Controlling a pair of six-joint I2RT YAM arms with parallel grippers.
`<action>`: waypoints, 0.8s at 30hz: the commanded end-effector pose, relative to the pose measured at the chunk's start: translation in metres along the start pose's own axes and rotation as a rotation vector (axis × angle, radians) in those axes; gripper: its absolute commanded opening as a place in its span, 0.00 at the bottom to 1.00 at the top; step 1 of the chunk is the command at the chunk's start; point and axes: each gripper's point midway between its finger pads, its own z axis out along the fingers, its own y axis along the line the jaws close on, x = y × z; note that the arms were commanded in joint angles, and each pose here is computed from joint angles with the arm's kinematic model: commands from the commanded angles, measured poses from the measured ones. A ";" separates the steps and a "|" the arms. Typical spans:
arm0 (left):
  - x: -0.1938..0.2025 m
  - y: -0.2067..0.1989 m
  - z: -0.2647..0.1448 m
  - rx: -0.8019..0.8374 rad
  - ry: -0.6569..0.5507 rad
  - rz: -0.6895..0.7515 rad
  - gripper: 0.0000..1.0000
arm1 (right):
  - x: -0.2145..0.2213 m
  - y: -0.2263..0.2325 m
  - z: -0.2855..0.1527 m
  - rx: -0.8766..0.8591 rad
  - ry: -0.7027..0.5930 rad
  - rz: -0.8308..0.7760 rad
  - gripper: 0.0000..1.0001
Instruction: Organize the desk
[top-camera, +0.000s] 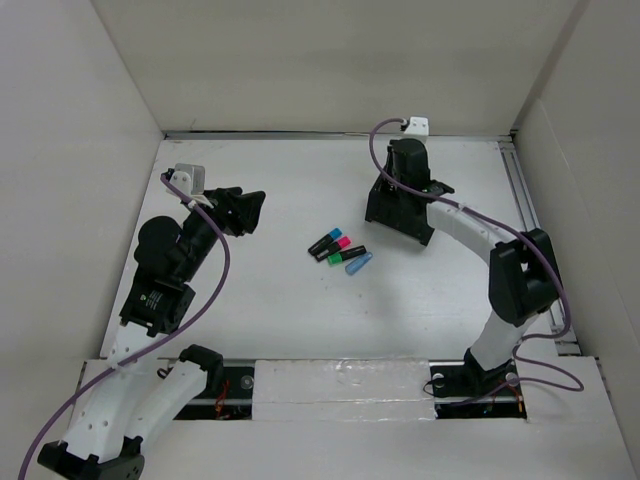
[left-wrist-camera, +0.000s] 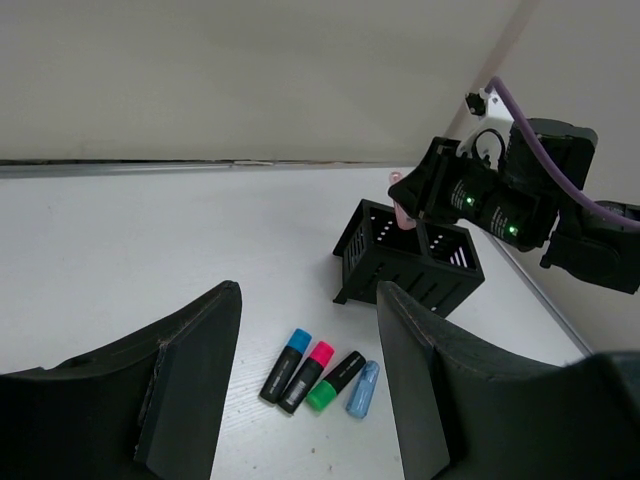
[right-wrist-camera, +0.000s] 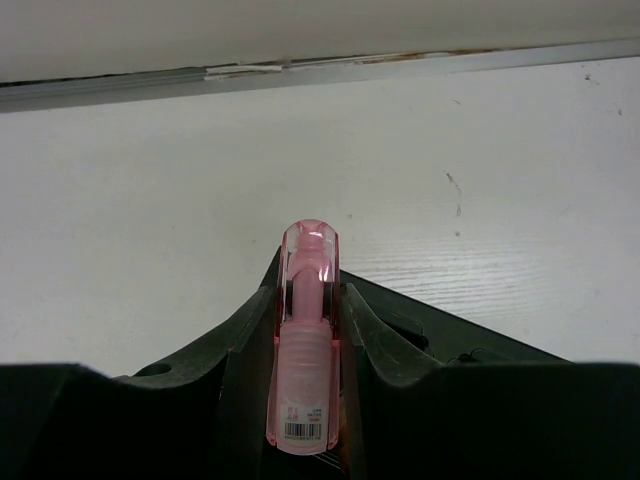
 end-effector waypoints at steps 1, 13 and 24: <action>-0.012 -0.007 -0.001 0.030 -0.044 0.002 0.52 | 0.004 -0.005 0.005 0.033 -0.002 0.006 0.31; -0.011 -0.006 0.000 0.026 -0.041 0.002 0.52 | 0.006 -0.005 -0.007 0.019 0.003 -0.004 0.56; -0.013 -0.006 -0.001 0.022 -0.044 0.003 0.52 | 0.038 0.067 -0.123 -0.256 -0.001 0.076 0.05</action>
